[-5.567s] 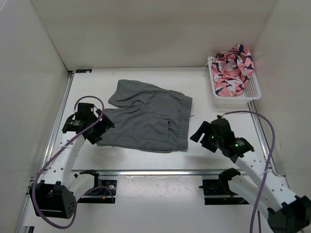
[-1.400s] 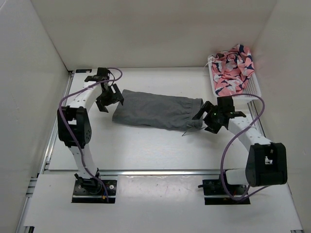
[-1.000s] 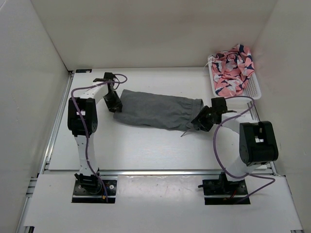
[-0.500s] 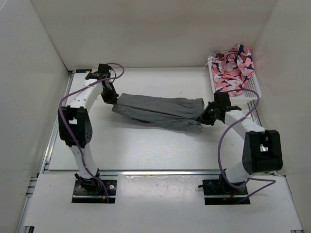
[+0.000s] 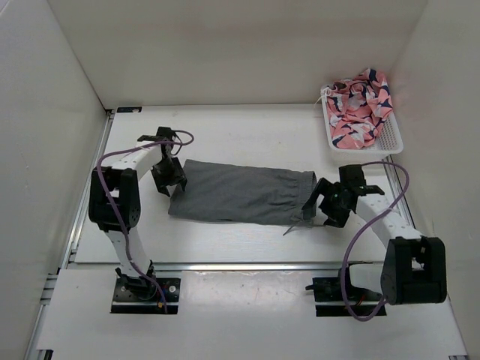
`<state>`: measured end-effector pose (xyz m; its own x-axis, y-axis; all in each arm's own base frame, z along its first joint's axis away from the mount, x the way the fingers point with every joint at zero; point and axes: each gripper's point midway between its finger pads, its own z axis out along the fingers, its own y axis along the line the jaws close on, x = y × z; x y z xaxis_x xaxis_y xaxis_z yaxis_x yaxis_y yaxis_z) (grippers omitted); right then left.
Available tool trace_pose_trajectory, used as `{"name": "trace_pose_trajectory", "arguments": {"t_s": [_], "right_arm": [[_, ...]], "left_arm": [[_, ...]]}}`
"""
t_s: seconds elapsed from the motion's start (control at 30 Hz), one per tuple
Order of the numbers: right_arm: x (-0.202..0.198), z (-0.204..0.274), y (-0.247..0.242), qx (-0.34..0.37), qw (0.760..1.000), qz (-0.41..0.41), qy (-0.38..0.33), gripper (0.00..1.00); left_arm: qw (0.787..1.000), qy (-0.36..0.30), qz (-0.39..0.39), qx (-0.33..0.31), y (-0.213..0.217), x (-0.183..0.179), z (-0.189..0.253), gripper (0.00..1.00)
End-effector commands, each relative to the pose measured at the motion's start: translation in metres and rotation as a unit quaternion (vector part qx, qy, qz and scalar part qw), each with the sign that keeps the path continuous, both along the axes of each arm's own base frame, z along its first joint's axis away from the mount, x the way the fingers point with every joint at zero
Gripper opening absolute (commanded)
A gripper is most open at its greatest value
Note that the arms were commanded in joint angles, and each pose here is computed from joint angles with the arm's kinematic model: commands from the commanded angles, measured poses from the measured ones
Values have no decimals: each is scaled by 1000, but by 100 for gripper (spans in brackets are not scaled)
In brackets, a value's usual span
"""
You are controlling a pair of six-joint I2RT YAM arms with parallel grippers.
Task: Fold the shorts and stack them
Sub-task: Fold the shorts
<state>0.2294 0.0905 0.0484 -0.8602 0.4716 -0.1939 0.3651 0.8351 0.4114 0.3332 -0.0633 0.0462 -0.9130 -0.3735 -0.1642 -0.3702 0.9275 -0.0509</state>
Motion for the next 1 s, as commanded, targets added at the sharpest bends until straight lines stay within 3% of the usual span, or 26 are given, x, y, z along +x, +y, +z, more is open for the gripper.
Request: {"name": "trace_pose_trajectory", "arguments": {"t_s": [0.0,0.17,0.27,0.47,0.63,0.77,0.83,0.87,0.9,0.97], "right_arm": [[8,22,-10,-7,999,0,-42,100],[24,27,-9,1,998,21,-59,100],[39,20,6,41,996,45,-66,95],[49,-13,20,81,993,63,-57,68],[51,-24,25,90,992,71,-48,49],[52,-39,23,83,994,71,-25,45],[57,-39,20,73,994,71,-26,33],[54,-43,17,62,996,66,-11,6],[57,-42,11,54,997,58,-9,0],[57,-31,5,34,998,56,-18,0]], "left_arm": [[997,-73,0,5,3,25,36,65],[996,-86,-4,22,8,34,49,66],[996,-77,-2,35,12,39,41,65],[996,-59,2,60,17,58,14,58],[998,-42,1,37,8,59,-5,46],[1000,-24,-10,10,-5,52,-21,30],[1000,-20,-12,5,-12,48,-25,24],[1000,-12,-8,5,-11,43,-29,20],[1000,-16,-14,0,-17,42,-26,17],[1000,-12,-16,-5,-22,36,-29,16]]}}
